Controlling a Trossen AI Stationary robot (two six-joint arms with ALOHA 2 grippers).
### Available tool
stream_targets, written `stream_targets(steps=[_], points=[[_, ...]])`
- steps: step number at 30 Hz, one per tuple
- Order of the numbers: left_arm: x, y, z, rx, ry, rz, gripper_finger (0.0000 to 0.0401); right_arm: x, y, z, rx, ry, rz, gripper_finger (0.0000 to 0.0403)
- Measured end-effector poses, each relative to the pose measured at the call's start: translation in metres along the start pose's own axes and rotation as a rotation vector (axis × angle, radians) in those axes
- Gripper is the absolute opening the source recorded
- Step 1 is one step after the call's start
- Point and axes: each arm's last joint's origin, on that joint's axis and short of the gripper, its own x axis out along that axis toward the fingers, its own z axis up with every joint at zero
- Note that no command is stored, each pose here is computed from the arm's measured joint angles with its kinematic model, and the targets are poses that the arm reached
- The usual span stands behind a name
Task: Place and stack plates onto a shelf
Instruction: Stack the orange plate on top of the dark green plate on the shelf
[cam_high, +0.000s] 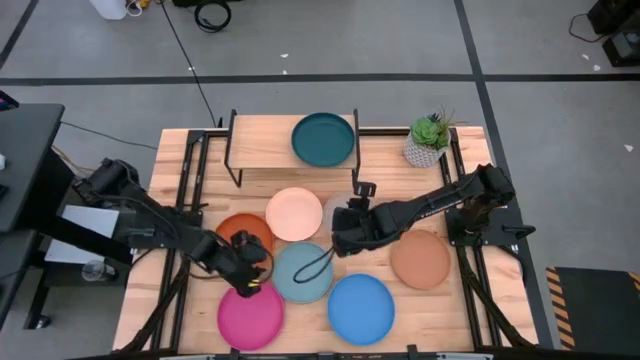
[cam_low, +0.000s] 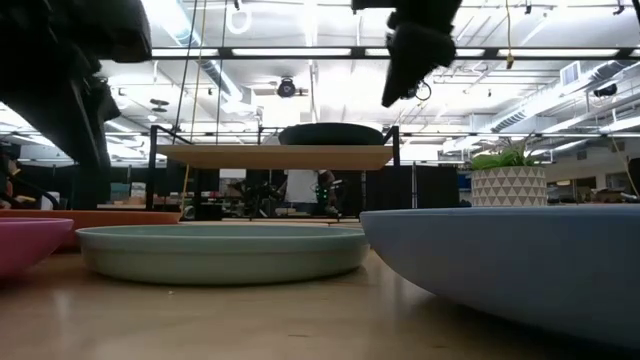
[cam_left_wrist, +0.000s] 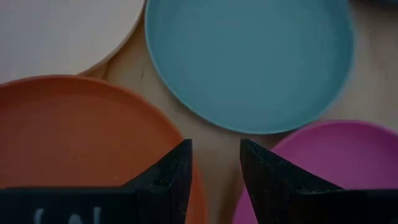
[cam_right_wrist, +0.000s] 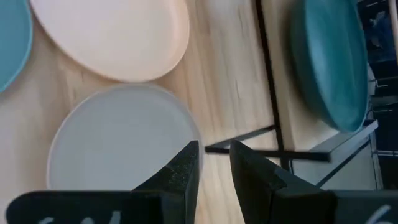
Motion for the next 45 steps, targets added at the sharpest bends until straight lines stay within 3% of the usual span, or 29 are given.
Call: stream_targets(steps=[9, 21, 24, 29, 31, 39, 45], points=[[0.028, 0.003, 0.010, -0.043, 0.122, 0.094, 0.0141, 0.000, 0.019, -0.028, 0.040, 0.010, 0.012, 0.0098], [0.048, 0.009, -0.002, -0.034, 0.285, 0.163, 0.0136, -0.009, 0.027, -0.031, 0.032, -0.026, 0.012, 0.0098], [0.047, 0.010, -0.003, -0.031, 0.293, 0.172, 0.0109, -0.009, 0.028, -0.030, 0.030, -0.034, 0.010, 0.0098], [0.043, 0.011, -0.002, -0.010, 0.307, 0.182, 0.0031, -0.009, 0.028, -0.029, 0.027, -0.043, 0.014, 0.0098], [0.037, 0.010, 0.002, 0.013, 0.315, 0.193, 0.0014, -0.009, 0.028, -0.029, 0.024, -0.043, 0.014, 0.0098], [-0.019, -0.014, 0.043, 0.127, 0.336, 0.207, 0.0015, -0.016, 0.026, -0.034, 0.040, -0.036, 0.005, 0.0098], [-0.063, -0.031, 0.082, 0.336, 0.134, 0.264, 0.0015, -0.010, 0.034, -0.054, 0.131, -0.062, 0.008, 0.0091]])
